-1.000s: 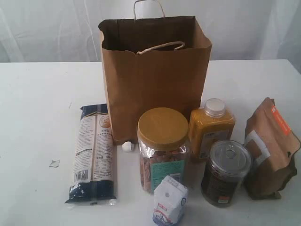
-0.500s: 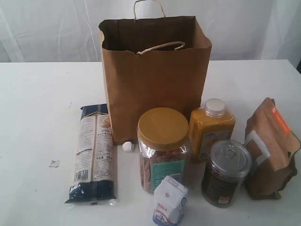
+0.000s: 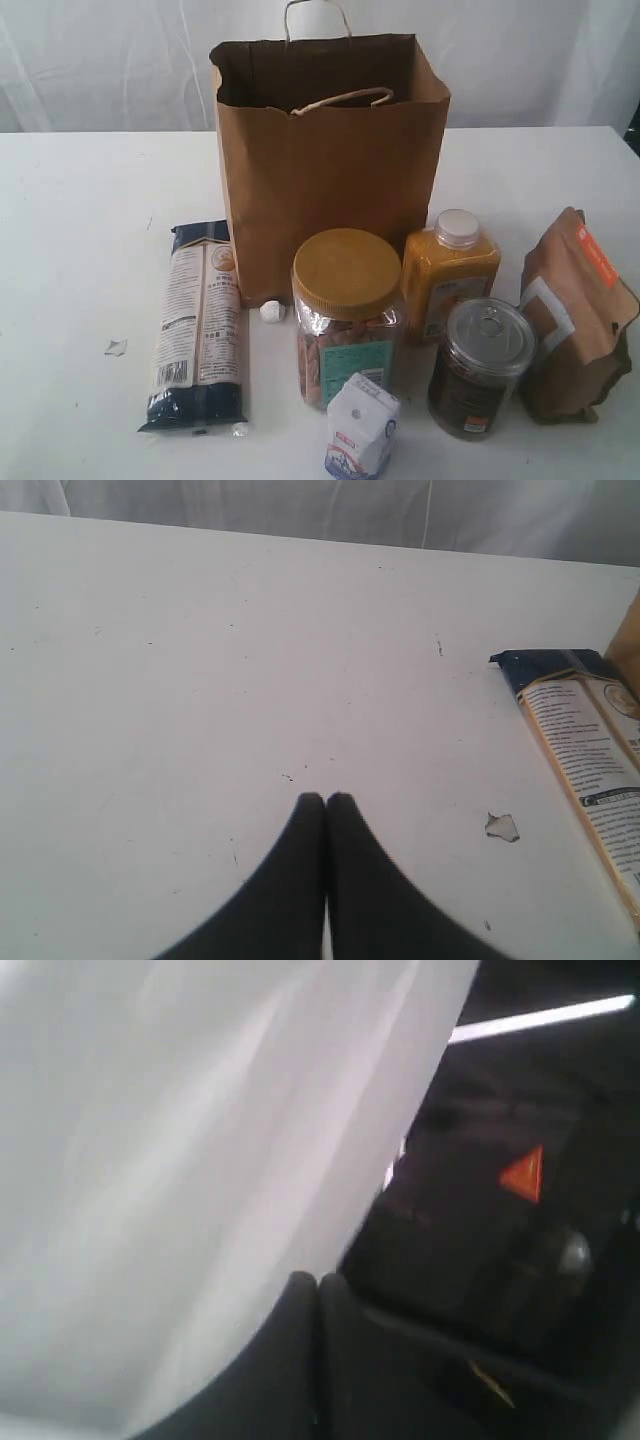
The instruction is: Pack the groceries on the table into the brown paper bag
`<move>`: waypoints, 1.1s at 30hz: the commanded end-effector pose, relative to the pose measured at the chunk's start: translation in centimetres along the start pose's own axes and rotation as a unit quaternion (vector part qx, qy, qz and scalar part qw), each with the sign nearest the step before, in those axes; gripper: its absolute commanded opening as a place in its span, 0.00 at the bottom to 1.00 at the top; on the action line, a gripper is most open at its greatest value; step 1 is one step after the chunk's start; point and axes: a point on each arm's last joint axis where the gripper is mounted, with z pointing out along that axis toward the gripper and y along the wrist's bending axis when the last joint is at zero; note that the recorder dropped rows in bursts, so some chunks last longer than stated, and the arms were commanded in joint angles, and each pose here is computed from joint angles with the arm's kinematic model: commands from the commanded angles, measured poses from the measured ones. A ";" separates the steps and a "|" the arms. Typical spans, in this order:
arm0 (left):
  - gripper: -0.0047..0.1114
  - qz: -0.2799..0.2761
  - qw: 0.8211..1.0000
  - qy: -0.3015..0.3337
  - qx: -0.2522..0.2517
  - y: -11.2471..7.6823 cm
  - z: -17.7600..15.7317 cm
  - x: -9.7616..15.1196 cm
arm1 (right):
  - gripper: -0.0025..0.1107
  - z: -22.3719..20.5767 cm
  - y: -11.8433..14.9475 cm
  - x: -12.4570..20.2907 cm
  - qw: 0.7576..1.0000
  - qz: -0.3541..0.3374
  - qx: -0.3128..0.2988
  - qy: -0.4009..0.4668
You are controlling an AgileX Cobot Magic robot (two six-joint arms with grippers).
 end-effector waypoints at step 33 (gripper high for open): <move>0.04 0.002 1.000 0.000 0.004 0.0 0.0 0.1 | 0.02 2.6 5.0 2.7 0.836 0.472 -0.180 0.215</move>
